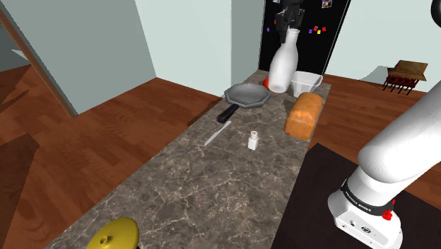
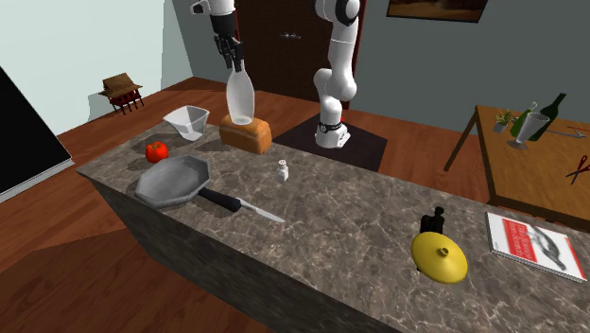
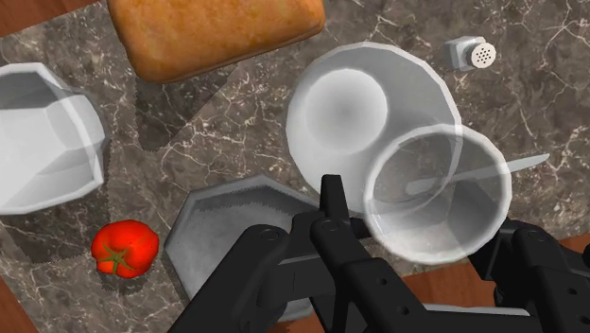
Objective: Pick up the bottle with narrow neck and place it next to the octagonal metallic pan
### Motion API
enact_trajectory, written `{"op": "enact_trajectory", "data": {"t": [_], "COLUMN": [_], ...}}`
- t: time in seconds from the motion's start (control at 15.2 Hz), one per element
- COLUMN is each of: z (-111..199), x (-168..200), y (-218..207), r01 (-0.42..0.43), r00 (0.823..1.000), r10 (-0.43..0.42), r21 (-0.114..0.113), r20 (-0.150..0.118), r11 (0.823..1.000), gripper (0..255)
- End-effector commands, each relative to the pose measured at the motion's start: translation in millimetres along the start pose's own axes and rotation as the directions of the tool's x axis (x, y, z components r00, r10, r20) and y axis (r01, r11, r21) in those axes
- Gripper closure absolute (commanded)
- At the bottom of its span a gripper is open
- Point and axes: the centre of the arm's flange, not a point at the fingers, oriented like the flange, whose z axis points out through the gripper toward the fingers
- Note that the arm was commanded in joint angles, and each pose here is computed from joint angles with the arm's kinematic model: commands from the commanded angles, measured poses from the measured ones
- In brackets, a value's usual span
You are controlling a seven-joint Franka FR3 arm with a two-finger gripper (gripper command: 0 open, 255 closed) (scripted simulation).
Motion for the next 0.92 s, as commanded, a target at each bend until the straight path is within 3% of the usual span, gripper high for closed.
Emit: {"op": "enact_trajectory", "data": {"t": [0.0,0.86], "z": [11,80], "x": [1,6], "y": [0,0], "r01": [0.000,0.000], "r00": [1.000,1.000], "r10": [0.000,0.000], "r21": [0.000,0.000], "r20": [-0.001,-0.001], "r11": [1.000,1.000], "gripper": [255,255]}}
